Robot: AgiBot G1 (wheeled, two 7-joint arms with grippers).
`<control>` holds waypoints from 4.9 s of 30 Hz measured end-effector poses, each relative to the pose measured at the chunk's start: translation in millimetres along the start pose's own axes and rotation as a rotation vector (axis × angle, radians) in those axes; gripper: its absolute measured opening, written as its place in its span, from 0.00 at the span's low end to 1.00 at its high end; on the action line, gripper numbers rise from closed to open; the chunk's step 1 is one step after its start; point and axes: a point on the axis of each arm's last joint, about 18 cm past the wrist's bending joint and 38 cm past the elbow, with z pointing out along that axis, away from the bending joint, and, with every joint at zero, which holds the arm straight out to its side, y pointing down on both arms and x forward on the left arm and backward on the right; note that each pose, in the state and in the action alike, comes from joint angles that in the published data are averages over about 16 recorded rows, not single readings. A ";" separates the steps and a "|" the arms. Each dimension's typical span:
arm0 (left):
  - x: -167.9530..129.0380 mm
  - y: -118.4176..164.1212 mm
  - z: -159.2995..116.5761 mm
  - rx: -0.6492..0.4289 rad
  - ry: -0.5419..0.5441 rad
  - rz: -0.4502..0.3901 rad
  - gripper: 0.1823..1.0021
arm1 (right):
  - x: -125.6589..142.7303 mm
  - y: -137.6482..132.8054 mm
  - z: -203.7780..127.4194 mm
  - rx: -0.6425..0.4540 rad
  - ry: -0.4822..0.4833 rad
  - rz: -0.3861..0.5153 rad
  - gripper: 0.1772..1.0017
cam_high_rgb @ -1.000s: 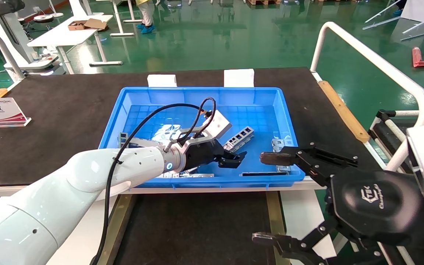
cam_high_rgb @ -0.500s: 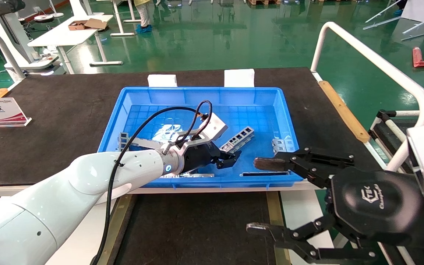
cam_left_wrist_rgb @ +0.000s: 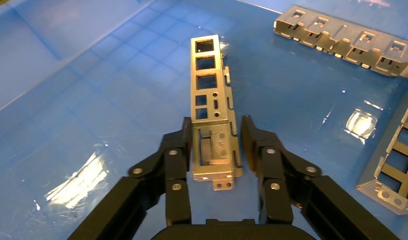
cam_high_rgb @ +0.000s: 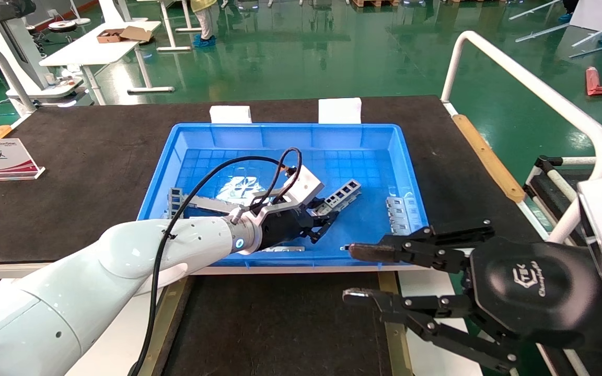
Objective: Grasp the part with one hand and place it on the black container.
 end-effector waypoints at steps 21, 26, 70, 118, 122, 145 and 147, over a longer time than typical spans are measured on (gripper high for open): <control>-7.8 -46.8 -34.2 0.161 0.160 -0.017 0.17 | 0.0 0.0 0.0 0.000 0.000 0.000 0.04; -9.6 -50.4 -60.4 0.213 0.243 -0.008 0.17 | 0.0 0.0 0.0 0.000 0.000 0.000 0.02; 101.6 135.3 -159.6 -0.014 0.302 -0.422 0.17 | 0.0 0.0 0.0 0.000 0.000 0.000 0.02; 156.7 181.9 -33.0 -0.112 -0.194 -1.016 0.17 | 0.0 0.0 0.0 0.000 0.000 0.000 0.02; 158.9 184.9 -30.3 -0.115 -0.203 -1.026 0.17 | 0.0 0.0 0.0 0.000 0.000 0.000 0.02; 163.5 180.1 -36.4 -0.098 -0.182 -0.961 0.33 | 0.0 0.0 0.0 0.000 0.000 0.000 0.23; 161.9 178.8 -39.4 -0.096 -0.172 -0.941 0.38 | 0.0 0.0 0.0 0.000 0.000 0.000 0.27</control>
